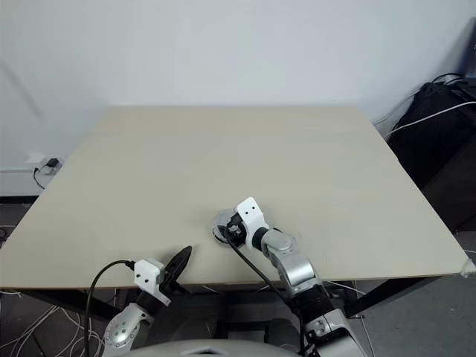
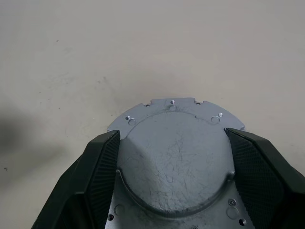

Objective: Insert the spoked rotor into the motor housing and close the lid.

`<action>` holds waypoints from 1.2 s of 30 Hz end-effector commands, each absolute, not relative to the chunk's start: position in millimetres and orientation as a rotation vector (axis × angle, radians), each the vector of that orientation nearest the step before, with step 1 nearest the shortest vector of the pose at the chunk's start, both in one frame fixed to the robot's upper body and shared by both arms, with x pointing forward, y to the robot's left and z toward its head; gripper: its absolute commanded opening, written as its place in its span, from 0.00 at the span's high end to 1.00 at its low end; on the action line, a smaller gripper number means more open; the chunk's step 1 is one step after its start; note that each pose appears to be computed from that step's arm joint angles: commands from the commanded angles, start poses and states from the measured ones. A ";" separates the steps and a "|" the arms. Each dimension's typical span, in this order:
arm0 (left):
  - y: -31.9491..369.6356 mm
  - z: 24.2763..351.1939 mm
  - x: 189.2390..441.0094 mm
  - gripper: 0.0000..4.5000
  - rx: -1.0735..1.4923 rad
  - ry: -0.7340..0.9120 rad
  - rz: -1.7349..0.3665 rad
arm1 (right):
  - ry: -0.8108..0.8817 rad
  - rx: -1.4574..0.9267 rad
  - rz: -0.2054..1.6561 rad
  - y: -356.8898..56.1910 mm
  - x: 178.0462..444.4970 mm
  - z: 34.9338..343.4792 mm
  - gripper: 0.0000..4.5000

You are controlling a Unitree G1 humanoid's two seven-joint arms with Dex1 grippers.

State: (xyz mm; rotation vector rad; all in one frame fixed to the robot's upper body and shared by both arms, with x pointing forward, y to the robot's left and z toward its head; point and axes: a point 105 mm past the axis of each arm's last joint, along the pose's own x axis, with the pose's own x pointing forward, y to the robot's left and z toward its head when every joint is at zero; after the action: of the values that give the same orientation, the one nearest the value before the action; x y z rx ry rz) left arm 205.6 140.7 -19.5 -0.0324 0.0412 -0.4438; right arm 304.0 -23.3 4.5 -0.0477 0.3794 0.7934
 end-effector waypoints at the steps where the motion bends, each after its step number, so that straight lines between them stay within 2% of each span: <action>1: 136.6 -6.0 209.8 1.00 -0.035 -0.014 -0.450 | 0.281 -0.034 0.812 -21.6 310.3 31.4 0.29; 14: 137.5 -10.7 211.4 1.00 -0.038 -0.001 -0.454 | 0.345 -0.072 0.882 -24.4 299.8 19.2 0.29; 36: 133.0 1.9 212.0 1.00 -0.038 -0.015 -0.460 | 0.352 -0.119 0.856 -27.8 303.5 14.9 0.29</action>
State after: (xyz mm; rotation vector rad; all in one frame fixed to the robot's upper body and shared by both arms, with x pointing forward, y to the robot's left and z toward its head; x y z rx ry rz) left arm 206.9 134.3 -11.6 -0.0429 0.0358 -0.4602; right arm 298.0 -28.6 4.2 -0.0918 0.3962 0.8604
